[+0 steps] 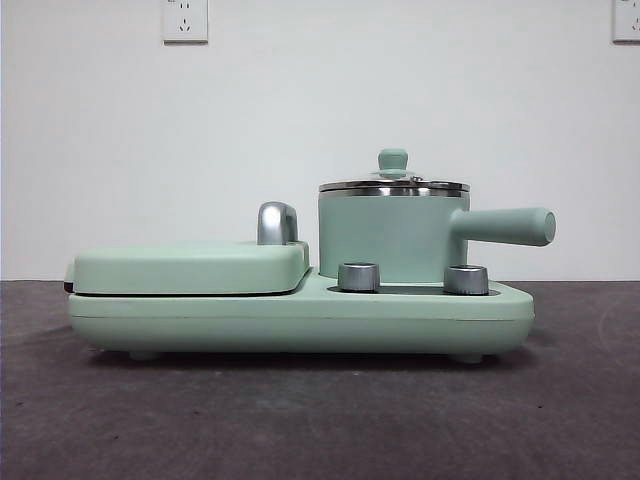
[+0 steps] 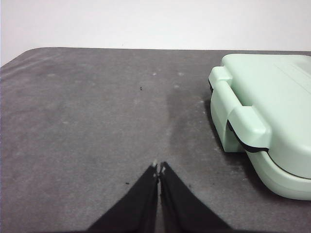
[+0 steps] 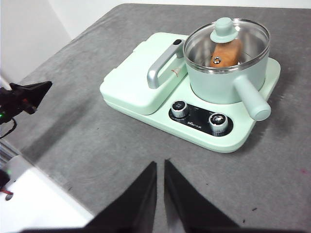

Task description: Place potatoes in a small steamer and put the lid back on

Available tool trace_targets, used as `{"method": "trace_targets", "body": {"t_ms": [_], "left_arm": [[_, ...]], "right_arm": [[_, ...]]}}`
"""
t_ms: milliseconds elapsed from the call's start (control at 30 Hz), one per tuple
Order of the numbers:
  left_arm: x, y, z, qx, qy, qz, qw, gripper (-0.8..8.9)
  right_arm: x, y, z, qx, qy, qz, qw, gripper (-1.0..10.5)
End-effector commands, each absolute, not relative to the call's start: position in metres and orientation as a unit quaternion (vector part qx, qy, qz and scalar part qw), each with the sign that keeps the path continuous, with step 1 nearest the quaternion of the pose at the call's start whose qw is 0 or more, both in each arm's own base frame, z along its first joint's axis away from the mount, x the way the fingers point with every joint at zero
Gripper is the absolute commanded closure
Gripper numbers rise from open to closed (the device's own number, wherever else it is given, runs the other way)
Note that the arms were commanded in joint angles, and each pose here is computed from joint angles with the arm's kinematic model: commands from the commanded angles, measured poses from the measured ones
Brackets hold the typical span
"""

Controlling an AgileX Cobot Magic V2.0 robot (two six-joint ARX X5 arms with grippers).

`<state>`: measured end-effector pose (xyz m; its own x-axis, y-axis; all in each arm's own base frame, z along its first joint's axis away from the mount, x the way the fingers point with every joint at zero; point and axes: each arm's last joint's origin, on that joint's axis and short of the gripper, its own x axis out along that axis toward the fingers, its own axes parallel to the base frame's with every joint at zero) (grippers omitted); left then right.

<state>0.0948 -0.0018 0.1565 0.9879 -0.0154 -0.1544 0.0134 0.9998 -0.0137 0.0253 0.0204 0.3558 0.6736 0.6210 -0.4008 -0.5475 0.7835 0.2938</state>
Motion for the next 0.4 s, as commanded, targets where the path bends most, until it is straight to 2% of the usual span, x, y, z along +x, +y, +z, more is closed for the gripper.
{"method": "trace_targets", "body": {"t_ms": [33,167,300,400], "left_arm": [[0.096,-0.002,0.149,-0.001,0.090,-0.004,0.996,8.05],[0.096,-0.002,0.149,-0.001,0.090,-0.004,0.996,8.05],[0.096,-0.002,0.149,-0.001,0.089,-0.005,0.996,8.05],[0.096,-0.002,0.149,-0.001,0.089,-0.005,0.996,8.05]], "right_arm": [[0.035,0.023,0.349,0.076,0.240,0.307,0.918,9.3],[0.058,0.023,0.320,0.088,0.187,0.251,0.946,9.3],[0.083,0.015,0.277,0.077,0.129,0.152,0.977,9.3],[0.092,0.008,0.244,0.063,0.099,0.100,0.988,9.3]]}}
